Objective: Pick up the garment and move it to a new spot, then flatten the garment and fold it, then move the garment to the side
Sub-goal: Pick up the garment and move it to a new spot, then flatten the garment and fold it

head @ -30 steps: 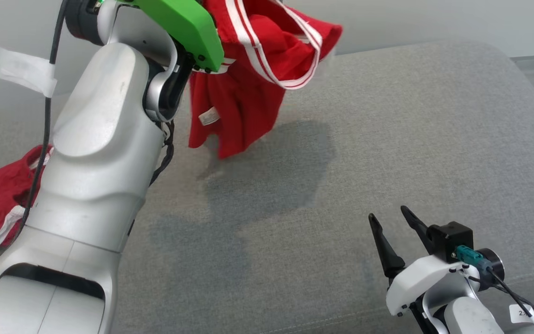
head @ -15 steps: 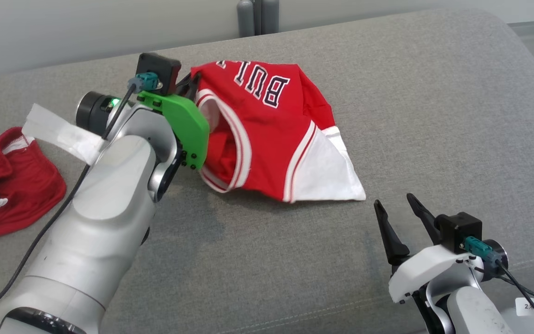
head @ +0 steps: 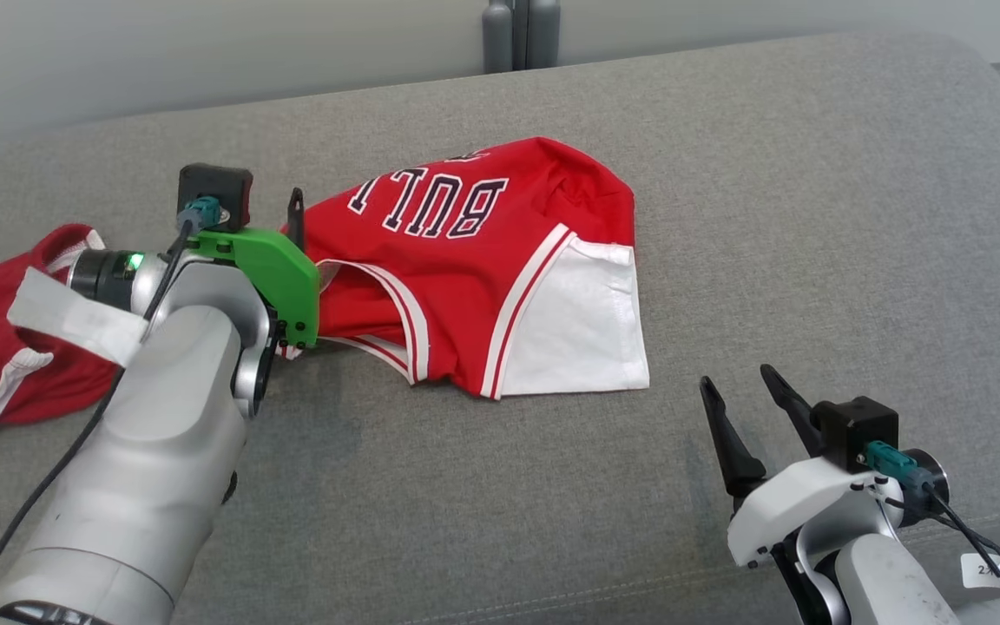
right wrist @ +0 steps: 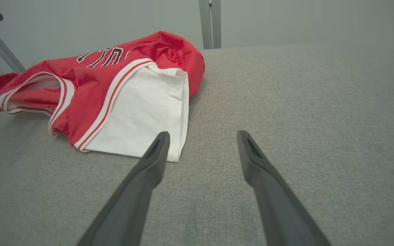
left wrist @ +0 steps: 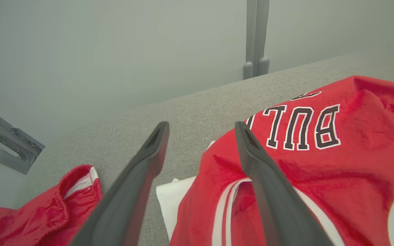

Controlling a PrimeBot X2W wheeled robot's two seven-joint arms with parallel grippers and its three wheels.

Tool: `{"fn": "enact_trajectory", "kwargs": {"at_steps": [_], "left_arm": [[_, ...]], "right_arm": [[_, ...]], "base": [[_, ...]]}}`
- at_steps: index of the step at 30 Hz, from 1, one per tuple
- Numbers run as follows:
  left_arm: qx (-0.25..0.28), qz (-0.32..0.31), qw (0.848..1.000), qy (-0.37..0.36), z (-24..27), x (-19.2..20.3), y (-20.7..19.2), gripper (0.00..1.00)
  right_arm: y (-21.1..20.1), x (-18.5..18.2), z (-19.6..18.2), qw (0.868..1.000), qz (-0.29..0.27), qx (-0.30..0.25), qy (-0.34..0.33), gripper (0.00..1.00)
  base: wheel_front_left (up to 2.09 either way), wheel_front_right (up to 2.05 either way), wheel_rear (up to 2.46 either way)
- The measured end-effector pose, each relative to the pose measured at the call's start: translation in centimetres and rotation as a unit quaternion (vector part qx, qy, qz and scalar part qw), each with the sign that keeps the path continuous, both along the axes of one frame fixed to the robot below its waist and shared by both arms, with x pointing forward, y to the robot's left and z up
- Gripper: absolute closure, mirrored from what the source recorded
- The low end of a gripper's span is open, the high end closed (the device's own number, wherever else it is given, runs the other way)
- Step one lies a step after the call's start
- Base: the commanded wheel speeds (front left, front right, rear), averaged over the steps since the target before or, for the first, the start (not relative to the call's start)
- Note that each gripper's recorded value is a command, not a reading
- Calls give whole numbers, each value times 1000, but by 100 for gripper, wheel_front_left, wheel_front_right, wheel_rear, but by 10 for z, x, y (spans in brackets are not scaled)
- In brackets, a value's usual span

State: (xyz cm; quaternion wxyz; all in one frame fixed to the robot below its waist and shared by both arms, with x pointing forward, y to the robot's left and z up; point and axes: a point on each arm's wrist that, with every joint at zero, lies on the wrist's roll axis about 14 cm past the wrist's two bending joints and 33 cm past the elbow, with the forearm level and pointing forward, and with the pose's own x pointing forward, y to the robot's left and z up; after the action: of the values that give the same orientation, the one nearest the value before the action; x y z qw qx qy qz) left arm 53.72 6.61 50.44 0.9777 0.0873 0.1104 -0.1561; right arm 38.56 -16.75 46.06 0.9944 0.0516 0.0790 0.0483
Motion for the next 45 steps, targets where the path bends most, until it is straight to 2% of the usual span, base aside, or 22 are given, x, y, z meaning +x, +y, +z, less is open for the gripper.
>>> {"fn": "enact_trajectory", "kwargs": {"at_steps": [2,7,12,16,25,31,38,39,40,41,45], "left_arm": [[-20,9,1000,11,-3,-5,4,0],[-81,-15,994,73,-26,-40,-18,0],[-156,-28,979,128,-46,-81,-43,0],[-186,-36,967,170,-65,-104,-61,0],[-187,-64,949,246,-98,-136,-102,0],[-195,-47,942,270,-111,-136,-114,0],[-192,-25,941,279,-123,-126,-118,0],[-193,-26,940,281,-124,-126,-119,23],[-194,-28,940,281,-124,-125,-120,71],[-194,-30,940,278,-124,-124,-122,100],[-198,-33,941,271,-121,-121,-122,100]], "right_arm": [[0,-1,3,1000,1,0,-4,0],[-1,-7,6,1000,-2,-1,-6,0],[-4,-14,15,1000,-6,-4,-18,0],[-10,-20,16,1000,-15,-9,-17,0],[-36,-28,14,998,-53,-16,-10,0],[-48,-30,8,997,-72,-19,0,0],[-55,-28,0,996,-83,-20,11,0],[-56,-27,-1,996,-84,-20,11,0],[-57,-26,-1,996,-85,-20,12,0],[-58,-26,-2,996,-86,-21,13,0],[-57,-25,-4,996,-86,-19,13,0]], "base": [[0,0,0],[0,0,0],[0,0,0],[0,0,0],[0,0,0],[0,0,0],[0,0,0],[0,0,0],[0,0,0],[0,0,0],[0,0,0]]}}
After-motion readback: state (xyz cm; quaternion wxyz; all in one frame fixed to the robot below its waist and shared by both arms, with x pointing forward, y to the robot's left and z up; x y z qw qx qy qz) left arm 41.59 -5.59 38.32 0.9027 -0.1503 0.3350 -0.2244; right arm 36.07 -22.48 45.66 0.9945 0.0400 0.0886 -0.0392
